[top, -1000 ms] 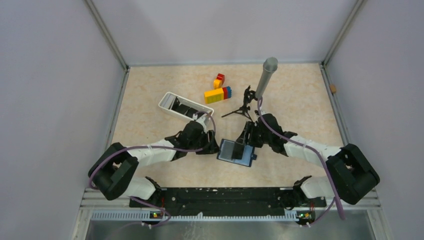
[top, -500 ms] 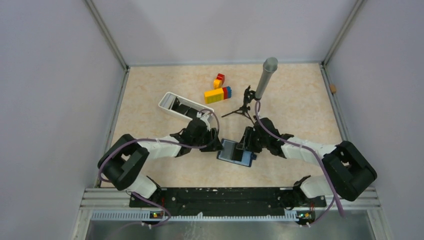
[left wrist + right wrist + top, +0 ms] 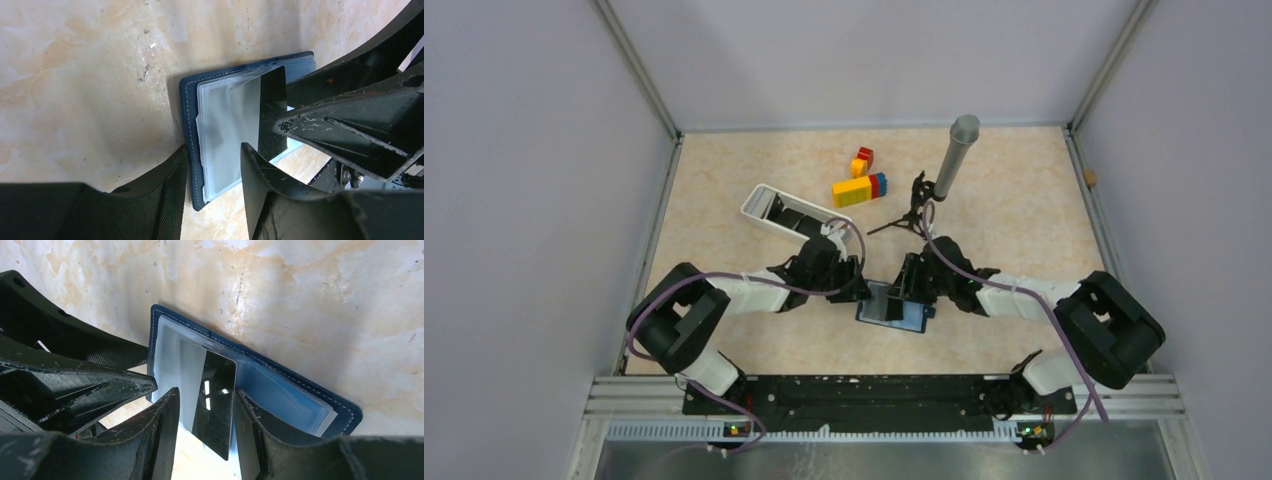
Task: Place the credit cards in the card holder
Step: Insert the credit card into the card holder, then close the card holder at the center of the board.
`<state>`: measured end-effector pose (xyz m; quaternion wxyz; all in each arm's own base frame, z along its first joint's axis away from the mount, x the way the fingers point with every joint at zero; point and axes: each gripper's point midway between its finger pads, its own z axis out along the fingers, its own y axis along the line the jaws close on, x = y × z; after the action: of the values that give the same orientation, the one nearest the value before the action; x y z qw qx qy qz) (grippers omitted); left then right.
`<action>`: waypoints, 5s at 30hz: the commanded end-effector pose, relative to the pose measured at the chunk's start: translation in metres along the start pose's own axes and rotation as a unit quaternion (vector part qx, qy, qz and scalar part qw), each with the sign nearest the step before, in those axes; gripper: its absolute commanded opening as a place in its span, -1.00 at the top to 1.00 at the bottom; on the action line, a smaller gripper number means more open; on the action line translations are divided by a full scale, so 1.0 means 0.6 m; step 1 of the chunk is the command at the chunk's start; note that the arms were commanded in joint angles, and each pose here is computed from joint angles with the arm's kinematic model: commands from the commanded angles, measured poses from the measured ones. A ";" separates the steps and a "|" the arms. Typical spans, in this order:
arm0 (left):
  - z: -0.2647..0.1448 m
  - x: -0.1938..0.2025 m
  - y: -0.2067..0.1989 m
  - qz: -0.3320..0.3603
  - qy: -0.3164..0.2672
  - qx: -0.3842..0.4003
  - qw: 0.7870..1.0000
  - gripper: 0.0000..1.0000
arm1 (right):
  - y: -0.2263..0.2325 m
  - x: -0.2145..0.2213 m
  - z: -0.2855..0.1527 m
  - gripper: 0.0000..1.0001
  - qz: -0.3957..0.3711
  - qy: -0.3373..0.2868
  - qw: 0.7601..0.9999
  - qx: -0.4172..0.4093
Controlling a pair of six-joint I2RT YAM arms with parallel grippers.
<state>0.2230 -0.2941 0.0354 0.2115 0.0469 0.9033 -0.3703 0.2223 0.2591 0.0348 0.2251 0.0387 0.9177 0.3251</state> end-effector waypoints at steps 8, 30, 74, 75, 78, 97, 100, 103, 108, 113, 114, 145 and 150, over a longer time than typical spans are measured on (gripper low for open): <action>-0.011 -0.013 -0.021 -0.010 -0.022 0.024 0.999 0.07 | 0.003 -0.024 -0.031 0.10 -0.031 -0.042 0.996 0.076; -0.021 0.040 -0.011 -0.034 0.020 0.033 0.999 -0.13 | 0.013 0.044 -0.019 0.30 -0.028 0.005 0.995 0.091; -0.036 0.034 -0.010 -0.051 -0.009 0.013 0.999 -0.18 | -0.078 -0.043 -0.101 -0.23 -0.028 -0.063 0.986 0.153; -0.035 0.035 -0.009 -0.052 -0.008 0.012 0.999 -0.18 | -0.085 -0.041 -0.100 -0.24 -0.022 -0.059 0.986 0.154; -0.035 0.036 -0.009 -0.052 -0.006 0.013 0.999 -0.19 | -0.090 -0.034 -0.093 -0.16 -0.012 -0.049 0.989 0.142; -0.023 0.034 -0.030 -0.044 0.006 0.045 0.998 -0.21 | -0.112 0.005 -0.061 0.62 0.009 -0.013 0.990 0.137; -0.032 0.023 -0.039 -0.035 -0.013 0.056 0.998 -0.21 | -0.103 0.011 -0.052 0.86 0.012 -0.004 0.993 0.116; -0.045 0.011 -0.050 -0.024 -0.034 0.068 0.997 -0.22 | -0.094 0.018 -0.040 1.00 0.018 0.006 0.995 0.095; -0.061 -0.001 -0.071 -0.014 -0.054 0.096 0.994 -0.22 | -0.088 0.033 -0.019 1.00 0.028 0.025 0.996 0.077; -0.088 -0.026 -0.099 -0.005 -0.087 0.116 0.989 -0.22 | -0.073 0.038 -0.006 1.00 0.023 0.031 0.997 0.065; -0.093 -0.032 -0.104 -0.001 -0.094 0.118 0.989 -0.22 | -0.070 0.039 -0.004 1.00 0.022 0.032 0.997 0.064; -0.072 -0.018 0.019 -0.055 -0.098 -0.045 0.993 -0.10 | -0.058 0.034 -0.014 1.00 0.047 -0.024 0.998 0.041; -0.052 -0.008 0.008 -0.069 -0.070 -0.024 0.995 -0.04 | -0.057 0.035 -0.012 1.00 0.046 -0.020 0.998 0.039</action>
<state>0.2187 -0.2647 0.0630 0.2707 -0.0351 0.8912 -0.3622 0.2073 0.2378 0.0182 0.2272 0.0989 0.9166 0.3138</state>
